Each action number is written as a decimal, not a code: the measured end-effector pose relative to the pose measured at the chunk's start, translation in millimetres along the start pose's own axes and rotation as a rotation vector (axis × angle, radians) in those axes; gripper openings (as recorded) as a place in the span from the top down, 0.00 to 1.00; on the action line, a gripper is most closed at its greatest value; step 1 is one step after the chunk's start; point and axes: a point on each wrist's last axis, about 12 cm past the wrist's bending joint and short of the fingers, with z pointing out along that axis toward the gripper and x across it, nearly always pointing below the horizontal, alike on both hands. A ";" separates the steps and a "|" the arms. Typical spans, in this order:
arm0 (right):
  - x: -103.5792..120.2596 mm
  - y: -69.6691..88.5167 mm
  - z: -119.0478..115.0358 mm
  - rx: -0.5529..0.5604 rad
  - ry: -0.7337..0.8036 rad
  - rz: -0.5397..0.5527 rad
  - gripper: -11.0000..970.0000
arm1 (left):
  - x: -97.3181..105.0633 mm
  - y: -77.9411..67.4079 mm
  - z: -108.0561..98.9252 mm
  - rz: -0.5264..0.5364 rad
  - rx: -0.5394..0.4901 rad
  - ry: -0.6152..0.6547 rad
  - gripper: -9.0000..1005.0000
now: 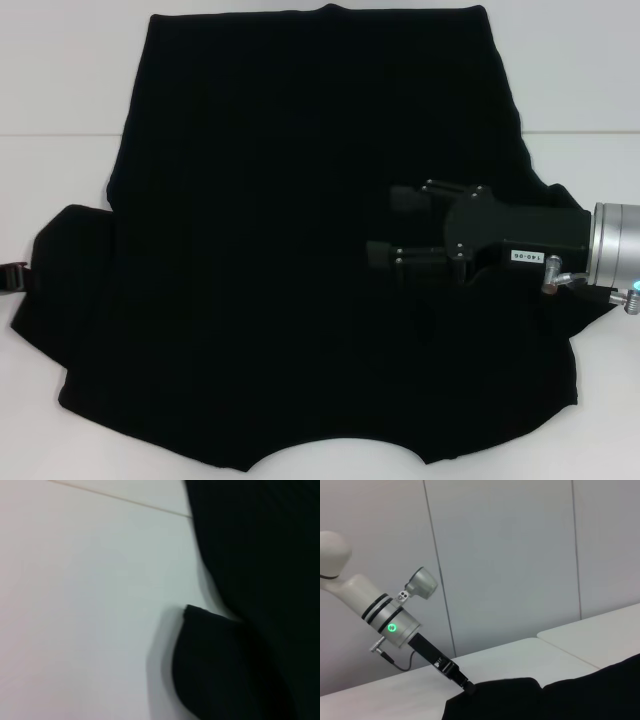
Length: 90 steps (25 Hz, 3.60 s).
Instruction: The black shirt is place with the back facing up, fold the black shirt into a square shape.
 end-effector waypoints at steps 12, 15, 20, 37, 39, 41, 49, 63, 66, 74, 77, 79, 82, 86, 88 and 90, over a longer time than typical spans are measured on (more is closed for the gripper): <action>-2.0 -0.8 0.7 0.010 -0.026 0.007 0.04 | -1.2 18.1 -14.7 -0.046 -0.044 -0.056 0.99; -1.9 -0.6 1.3 0.009 -0.031 0.012 0.04 | 1.4 20.6 -17.1 -0.052 -0.048 -0.056 0.99; -2.0 -0.3 1.8 0.008 -0.036 0.015 0.04 | 6.5 24.5 -20.6 -0.062 -0.059 -0.058 0.99; -0.7 0.7 0.6 0.005 -0.037 0.019 0.04 | 6.4 18.4 -28.2 -0.068 0.022 -0.047 0.99; -0.3 0.9 0.4 0.005 -0.037 0.020 0.04 | 3.7 15.7 -26.6 -0.059 0.032 -0.049 0.99; 0.3 1.2 0.0 0.006 -0.037 0.021 0.04 | 0.4 12.5 -25.0 -0.049 0.043 -0.055 0.99; 3.4 1.6 -4.5 0.013 -0.039 0.030 0.05 | -23.6 -16.5 -9.3 0.017 0.160 -0.092 0.99; 8.1 4.0 -10.4 0.016 -0.043 0.042 0.10 | -9.0 -98.9 36.2 0.245 0.414 -0.010 0.99; 7.3 3.0 -11.6 0.023 -0.047 0.044 0.12 | -9.3 -102.0 35.6 0.226 0.456 -0.021 0.97; 5.2 -7.3 -27.5 0.108 -0.097 0.076 0.15 | -14.6 -124.9 28.5 0.276 0.630 -0.108 0.80; 4.8 -15.3 -39.3 0.156 -0.093 0.144 0.15 | -14.5 -133.4 23.3 0.321 0.718 -0.160 0.72; 4.2 -22.5 -49.2 0.190 -0.073 0.211 0.15 | -10.9 -139.9 20.4 0.360 0.802 -0.228 0.64; 3.4 -33.4 -64.5 0.241 -0.022 0.361 0.15 | -0.7 -149.2 20.7 0.440 0.908 -0.352 0.51; -0.6 -41.7 -80.7 0.298 0.059 0.534 0.15 | 14.8 -160.0 24.9 0.573 0.963 -0.468 0.33; -0.3 -43.4 -87.5 0.331 0.103 0.593 0.16 | 22.9 -167.0 28.1 0.654 0.972 -0.499 0.24; 1.3 -45.4 -93.3 0.366 0.142 0.637 0.16 | 31.3 -173.4 31.5 0.762 0.980 -0.512 0.18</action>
